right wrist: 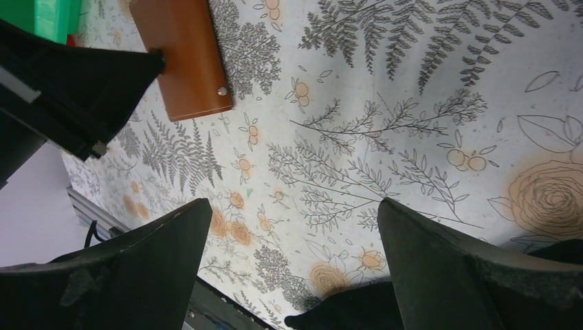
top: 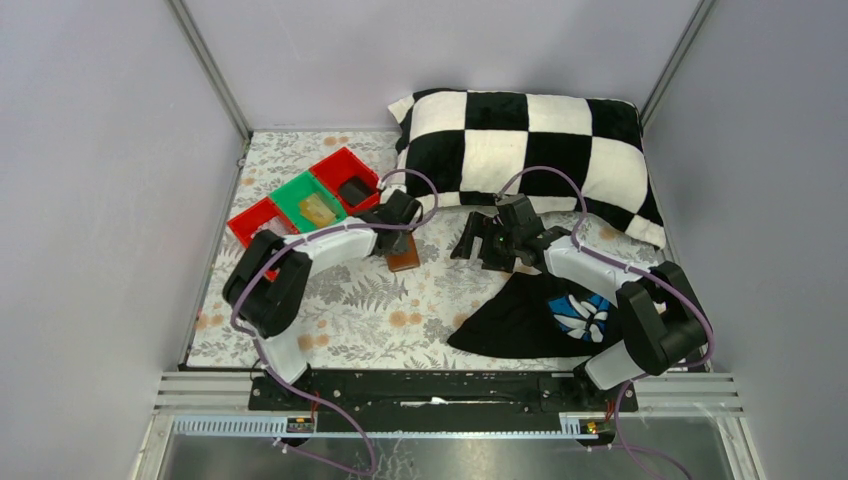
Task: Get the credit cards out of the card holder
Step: Open the card holder at the center of the board.
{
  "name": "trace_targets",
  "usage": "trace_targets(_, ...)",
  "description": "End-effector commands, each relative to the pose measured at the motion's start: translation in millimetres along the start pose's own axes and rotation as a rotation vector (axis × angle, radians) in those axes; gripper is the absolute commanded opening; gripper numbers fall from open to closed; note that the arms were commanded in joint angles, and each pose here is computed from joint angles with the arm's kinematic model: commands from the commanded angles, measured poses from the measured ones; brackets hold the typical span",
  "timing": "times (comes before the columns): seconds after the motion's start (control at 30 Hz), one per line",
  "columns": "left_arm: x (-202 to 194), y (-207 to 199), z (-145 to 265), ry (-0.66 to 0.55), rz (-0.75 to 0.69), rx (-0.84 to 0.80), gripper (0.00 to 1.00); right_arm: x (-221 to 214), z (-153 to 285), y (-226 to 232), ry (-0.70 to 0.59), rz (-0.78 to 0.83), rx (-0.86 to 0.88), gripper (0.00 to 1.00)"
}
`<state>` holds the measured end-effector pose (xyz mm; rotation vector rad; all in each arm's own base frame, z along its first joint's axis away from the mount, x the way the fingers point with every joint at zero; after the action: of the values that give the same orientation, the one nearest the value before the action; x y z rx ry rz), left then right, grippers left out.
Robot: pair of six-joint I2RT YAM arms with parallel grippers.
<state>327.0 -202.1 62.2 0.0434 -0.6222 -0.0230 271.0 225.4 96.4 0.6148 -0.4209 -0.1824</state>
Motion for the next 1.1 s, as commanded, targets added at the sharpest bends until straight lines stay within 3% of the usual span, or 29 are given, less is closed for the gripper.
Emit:
trace_targets(0.0,-5,-26,34,0.005,-0.050,-0.334,0.00,10,1,28,-0.009,0.029,0.099,1.00)
trace_targets(0.33,38,-32,116,-0.159,0.020,-0.683,0.00,16,11,50,-0.018,0.047,0.169,1.00)
trace_targets(0.47,54,-53,141,-0.167,0.017,-0.848,0.00,20,22,50,-0.065,0.046,0.159,1.00)
trace_targets(0.6,52,-68,140,-0.112,-0.001,-0.936,0.00,22,35,45,-0.128,0.032,0.142,1.00)
trace_targets(0.8,30,-50,136,-0.076,-0.048,-0.880,0.00,11,41,35,-0.121,0.029,0.138,1.00)
trace_targets(0.93,16,-8,129,-0.090,0.015,-0.744,0.00,6,35,32,-0.094,0.029,0.139,1.00)
trace_targets(1.07,-18,37,103,-0.015,0.100,-0.573,0.00,6,22,34,-0.058,0.045,0.151,1.00)
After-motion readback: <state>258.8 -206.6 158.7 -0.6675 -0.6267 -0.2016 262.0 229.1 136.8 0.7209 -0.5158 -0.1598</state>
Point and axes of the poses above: each gripper's point midway between its finger pads, its own z axis back along the fingers, its own y axis along the line the jaws close on, x = y × z, the point moved 3 cm from there along z, back along the fingers, and after that the axes turned 3 degrees about -z, right-handed, at the moved point
